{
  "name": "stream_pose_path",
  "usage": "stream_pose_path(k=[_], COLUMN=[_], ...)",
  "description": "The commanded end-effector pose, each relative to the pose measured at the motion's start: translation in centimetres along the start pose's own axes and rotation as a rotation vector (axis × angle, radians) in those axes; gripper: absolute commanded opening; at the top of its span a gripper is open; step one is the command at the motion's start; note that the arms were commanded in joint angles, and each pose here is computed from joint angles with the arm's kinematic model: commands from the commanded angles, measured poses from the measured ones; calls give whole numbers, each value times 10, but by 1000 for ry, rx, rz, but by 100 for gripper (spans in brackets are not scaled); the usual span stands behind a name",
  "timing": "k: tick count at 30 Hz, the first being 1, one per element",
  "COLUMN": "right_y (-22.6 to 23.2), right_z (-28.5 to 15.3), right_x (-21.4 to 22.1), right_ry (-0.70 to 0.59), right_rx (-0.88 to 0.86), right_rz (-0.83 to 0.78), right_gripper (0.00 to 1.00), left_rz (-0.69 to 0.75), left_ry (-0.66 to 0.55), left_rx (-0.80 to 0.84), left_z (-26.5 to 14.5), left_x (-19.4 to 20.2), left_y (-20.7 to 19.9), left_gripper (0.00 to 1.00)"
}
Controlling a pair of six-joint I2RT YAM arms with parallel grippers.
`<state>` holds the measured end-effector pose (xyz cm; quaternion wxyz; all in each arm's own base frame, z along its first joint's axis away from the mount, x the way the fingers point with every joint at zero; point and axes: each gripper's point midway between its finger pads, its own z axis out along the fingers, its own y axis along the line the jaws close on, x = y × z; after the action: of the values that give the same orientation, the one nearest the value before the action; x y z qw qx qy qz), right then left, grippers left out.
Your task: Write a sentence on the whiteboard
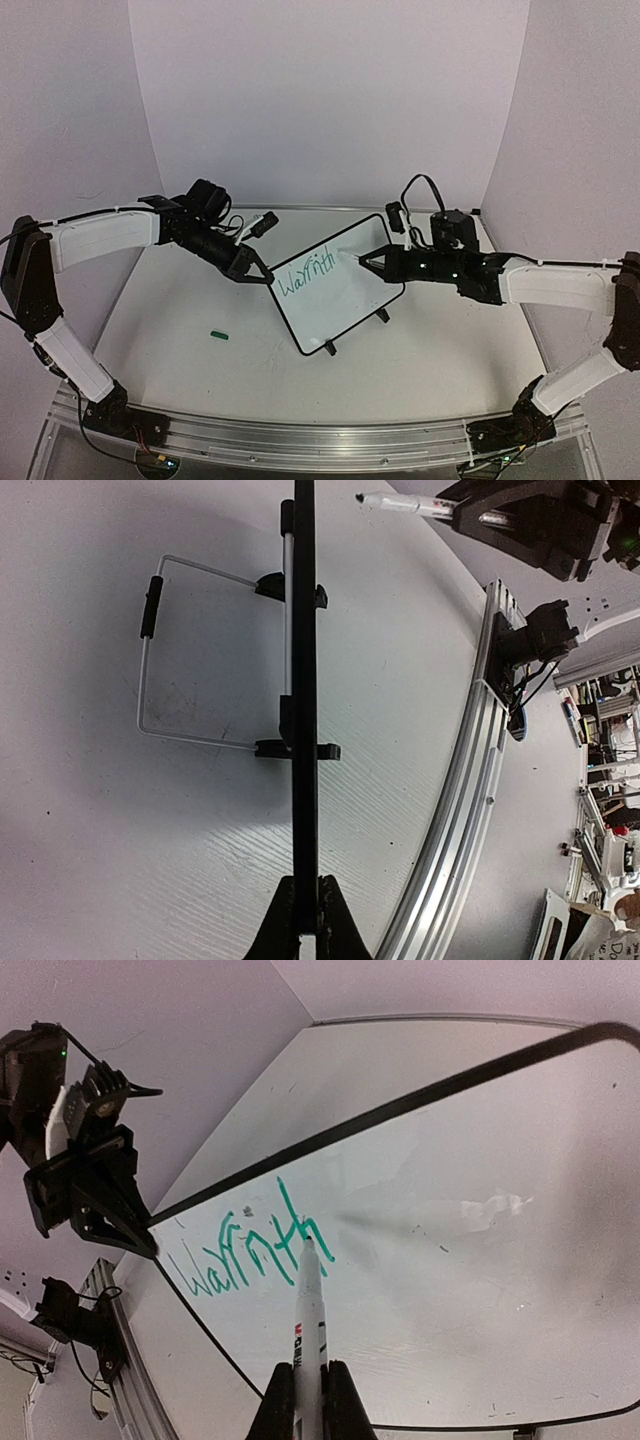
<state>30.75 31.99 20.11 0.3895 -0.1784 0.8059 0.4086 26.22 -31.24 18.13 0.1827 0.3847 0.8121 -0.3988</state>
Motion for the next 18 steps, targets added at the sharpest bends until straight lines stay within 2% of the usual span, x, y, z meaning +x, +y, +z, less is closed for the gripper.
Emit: stream_pose_path(k=[1,18], right_y=[3,-12], right_z=[-12,3], right_x=[-23,-32], right_ry=[-65,-58], right_rx=[34,75], right_rz=[-23,-38], right_gripper=[0,0], left_rz=[39,42], left_ry=[51,50], left_rx=[18,14], left_z=[10,8], left_x=[9,9], left_y=[-9,-9], left_gripper=[0,0])
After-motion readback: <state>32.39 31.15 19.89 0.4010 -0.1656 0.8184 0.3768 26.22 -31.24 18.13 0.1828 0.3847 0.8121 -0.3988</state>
